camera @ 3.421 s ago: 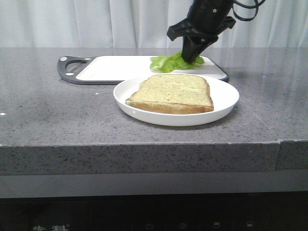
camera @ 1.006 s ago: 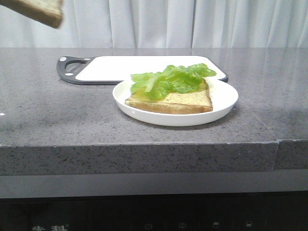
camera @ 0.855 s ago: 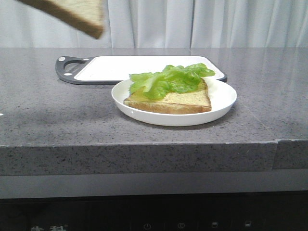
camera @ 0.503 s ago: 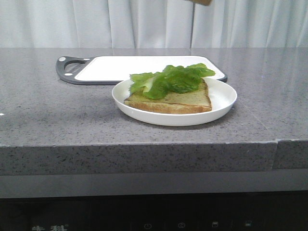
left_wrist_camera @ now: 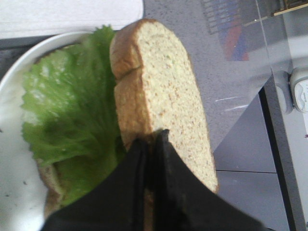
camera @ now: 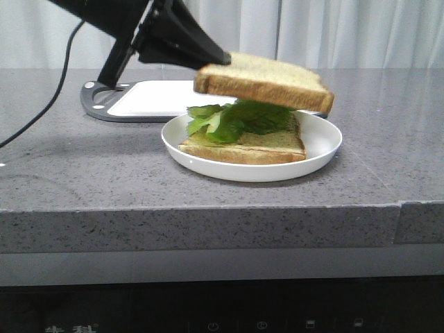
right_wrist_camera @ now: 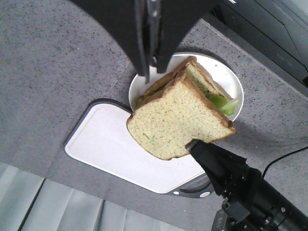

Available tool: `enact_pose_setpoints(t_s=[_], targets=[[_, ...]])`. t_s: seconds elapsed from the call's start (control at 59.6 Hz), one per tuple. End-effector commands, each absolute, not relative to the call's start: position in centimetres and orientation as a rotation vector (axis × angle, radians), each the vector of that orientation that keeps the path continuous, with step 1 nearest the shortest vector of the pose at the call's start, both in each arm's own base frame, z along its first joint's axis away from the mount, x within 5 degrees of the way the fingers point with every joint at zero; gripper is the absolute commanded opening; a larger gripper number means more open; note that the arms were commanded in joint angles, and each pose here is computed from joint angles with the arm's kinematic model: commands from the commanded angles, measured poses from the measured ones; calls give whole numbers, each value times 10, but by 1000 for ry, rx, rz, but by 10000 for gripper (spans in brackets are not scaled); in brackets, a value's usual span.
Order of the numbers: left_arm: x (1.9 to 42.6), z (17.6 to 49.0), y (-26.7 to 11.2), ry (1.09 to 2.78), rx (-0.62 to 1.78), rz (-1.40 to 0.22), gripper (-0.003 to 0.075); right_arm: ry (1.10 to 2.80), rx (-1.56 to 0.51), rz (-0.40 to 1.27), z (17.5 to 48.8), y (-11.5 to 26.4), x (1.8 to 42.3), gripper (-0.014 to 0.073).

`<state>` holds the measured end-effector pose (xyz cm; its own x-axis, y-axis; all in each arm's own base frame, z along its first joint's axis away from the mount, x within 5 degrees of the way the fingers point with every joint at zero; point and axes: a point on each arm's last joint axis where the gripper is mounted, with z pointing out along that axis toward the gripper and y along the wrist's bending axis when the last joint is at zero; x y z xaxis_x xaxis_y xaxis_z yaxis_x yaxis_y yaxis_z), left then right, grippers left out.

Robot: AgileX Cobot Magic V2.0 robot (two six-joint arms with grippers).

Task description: Left arm grabs bread, right arm adds lettuce

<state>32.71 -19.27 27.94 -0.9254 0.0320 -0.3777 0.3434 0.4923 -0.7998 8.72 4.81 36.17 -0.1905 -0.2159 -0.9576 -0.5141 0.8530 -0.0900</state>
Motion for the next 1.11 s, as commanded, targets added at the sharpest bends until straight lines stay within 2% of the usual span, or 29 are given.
enact_pose_setpoints(t_s=[0.0,0.335,0.436,0.537,0.587,0.654,0.688,0.755,0.839,0.906,1.006,1.09], targets=[[324,311,-192,2313,320,-1468,-20,1689,-514,291,375,47,89,-60],[330,310,-182,2309,280,-1438,-2,1691,-515,291,375,47,88,-60],[334,310,-175,2305,255,-1428,116,1691,-515,291,375,47,88,-60],[335,313,-169,2298,244,-1448,289,1691,-515,291,375,47,88,-60],[333,314,-168,2303,261,-1487,402,1691,-515,291,375,47,88,-60],[330,319,-167,2296,304,-1512,477,1685,-512,291,376,47,89,-60],[328,322,-166,2284,337,-1519,488,1679,-509,290,376,47,89,-60],[325,333,-163,2245,385,-1511,463,1660,-500,290,378,46,89,-60],[318,354,-156,2171,407,-1464,364,1647,-494,289,379,46,90,-60],[313,368,-151,2111,422,-1415,230,1648,-495,289,379,46,89,-60],[304,387,-144,2032,453,-1339,-19,1648,-495,289,379,46,89,-60],[296,401,-137,1978,447,-1275,-21,1649,-492,292,379,46,89,-60]])
